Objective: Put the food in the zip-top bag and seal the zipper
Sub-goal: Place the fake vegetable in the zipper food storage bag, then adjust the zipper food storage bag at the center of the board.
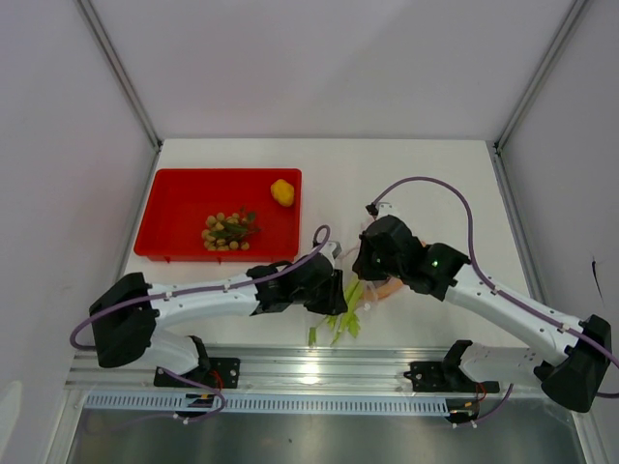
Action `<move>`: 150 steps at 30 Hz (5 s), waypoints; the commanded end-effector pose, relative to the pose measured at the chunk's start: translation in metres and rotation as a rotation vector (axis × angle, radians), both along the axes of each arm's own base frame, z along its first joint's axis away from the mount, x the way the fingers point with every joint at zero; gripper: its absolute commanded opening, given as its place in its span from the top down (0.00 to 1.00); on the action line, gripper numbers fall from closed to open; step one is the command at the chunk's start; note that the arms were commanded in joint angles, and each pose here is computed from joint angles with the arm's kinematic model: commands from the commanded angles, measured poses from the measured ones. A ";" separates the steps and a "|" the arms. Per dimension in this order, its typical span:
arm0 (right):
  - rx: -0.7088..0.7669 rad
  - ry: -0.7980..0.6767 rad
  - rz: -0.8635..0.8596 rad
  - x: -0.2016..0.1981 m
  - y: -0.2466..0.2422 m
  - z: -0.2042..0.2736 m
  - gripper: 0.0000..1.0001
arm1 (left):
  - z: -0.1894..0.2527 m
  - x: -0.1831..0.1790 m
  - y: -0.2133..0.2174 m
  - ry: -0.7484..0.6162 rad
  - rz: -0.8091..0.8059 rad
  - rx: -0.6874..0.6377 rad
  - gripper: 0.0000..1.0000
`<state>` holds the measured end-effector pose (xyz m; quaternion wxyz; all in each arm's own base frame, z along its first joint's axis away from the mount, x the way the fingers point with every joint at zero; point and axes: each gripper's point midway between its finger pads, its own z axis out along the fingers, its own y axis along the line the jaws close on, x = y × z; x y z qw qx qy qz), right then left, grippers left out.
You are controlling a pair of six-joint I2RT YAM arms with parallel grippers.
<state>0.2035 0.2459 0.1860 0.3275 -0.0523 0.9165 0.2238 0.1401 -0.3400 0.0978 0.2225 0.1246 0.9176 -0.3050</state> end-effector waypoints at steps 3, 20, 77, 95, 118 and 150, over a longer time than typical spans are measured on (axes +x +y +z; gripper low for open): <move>0.049 -0.038 -0.012 0.002 0.003 0.018 1.00 | 0.013 0.004 -0.023 -0.025 -0.034 -0.043 0.63; 0.066 -0.030 -0.027 -0.001 -0.001 0.022 1.00 | 0.062 0.048 -0.020 -0.155 0.125 -0.108 0.99; 0.221 0.040 0.059 -0.038 -0.012 0.072 1.00 | 0.048 0.041 0.006 -0.314 -0.124 -0.105 0.47; 0.146 -0.074 -0.110 0.003 -0.091 0.134 1.00 | 0.235 0.012 -0.027 -0.263 -0.304 -0.337 0.99; 0.243 -0.076 -0.027 0.004 -0.087 0.178 1.00 | 0.226 0.009 -0.020 -0.168 -0.326 -0.304 0.99; 0.240 -0.183 -0.055 -0.001 -0.109 0.219 1.00 | 0.256 0.034 -0.029 -0.231 -0.232 -0.374 0.99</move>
